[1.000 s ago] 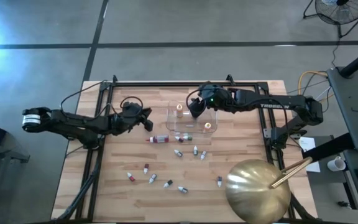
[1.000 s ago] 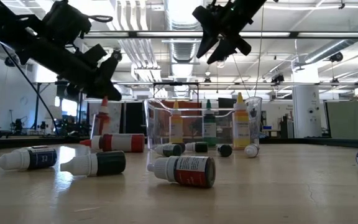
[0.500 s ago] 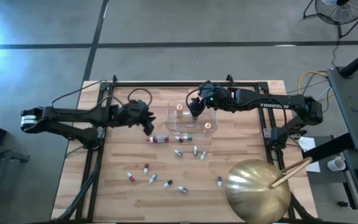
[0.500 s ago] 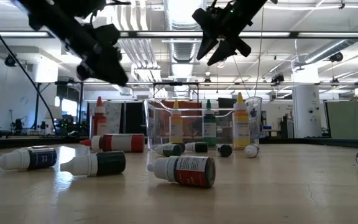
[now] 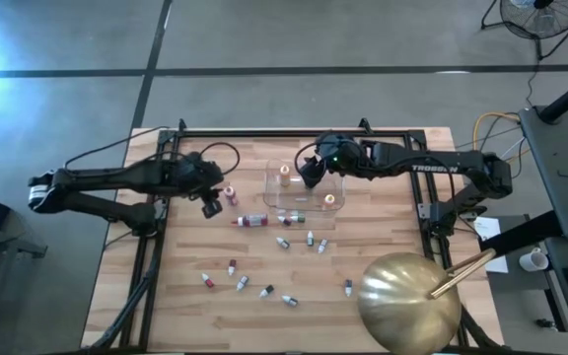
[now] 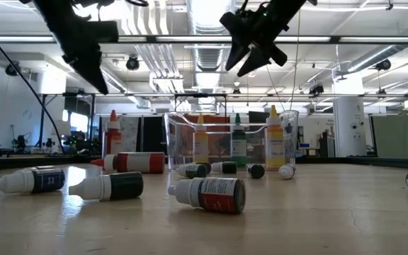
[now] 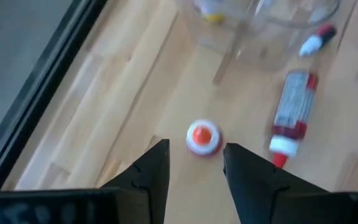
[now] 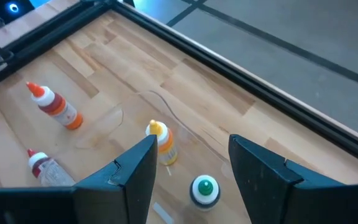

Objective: Pick & Place food coloring
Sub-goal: Put the large orange food coloring bottle in the transparent bin

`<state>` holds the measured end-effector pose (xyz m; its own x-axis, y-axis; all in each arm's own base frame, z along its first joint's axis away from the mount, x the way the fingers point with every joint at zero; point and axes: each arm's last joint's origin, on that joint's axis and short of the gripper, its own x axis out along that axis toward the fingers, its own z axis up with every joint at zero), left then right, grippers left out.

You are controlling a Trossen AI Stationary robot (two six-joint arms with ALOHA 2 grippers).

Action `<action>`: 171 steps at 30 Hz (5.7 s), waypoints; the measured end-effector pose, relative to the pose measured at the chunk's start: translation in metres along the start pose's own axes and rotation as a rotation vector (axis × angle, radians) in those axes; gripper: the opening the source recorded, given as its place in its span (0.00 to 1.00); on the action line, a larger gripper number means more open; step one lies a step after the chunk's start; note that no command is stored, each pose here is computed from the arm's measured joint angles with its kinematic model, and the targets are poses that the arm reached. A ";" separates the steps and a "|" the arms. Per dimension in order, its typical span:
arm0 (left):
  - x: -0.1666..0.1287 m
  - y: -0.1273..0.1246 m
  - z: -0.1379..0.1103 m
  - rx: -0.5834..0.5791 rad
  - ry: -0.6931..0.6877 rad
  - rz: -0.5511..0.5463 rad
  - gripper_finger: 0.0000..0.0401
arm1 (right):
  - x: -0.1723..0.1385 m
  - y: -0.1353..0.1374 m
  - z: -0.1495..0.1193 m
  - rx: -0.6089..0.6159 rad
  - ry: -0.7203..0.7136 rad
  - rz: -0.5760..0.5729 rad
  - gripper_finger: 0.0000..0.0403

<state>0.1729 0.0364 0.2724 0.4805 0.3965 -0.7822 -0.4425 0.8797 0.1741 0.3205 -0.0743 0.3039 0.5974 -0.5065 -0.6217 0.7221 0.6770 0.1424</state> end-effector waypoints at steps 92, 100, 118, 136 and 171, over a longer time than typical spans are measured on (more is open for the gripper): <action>0.043 0.005 -0.038 -0.232 0.023 0.088 0.35 | 0.008 0.001 -0.027 -0.044 0.043 -0.037 0.48; 0.039 0.006 -0.037 -0.226 -0.002 0.075 0.45 | 0.009 0.001 -0.024 -0.031 0.018 -0.027 0.48; 0.065 -0.001 -0.045 -0.064 -0.151 0.059 0.46 | 0.009 0.002 -0.023 -0.024 0.013 -0.017 0.48; 0.076 -0.005 -0.041 -0.060 -0.147 0.032 0.46 | 0.009 0.003 -0.023 -0.025 0.009 -0.011 0.48; 0.079 -0.003 -0.037 -0.080 -0.184 0.129 0.37 | 0.012 0.001 -0.029 -0.029 0.024 -0.020 0.48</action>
<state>0.1844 0.0553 0.1884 0.5432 0.5516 -0.6330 -0.5640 0.7982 0.2117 0.3182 -0.0645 0.2747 0.5744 -0.5074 -0.6424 0.7230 0.6825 0.1074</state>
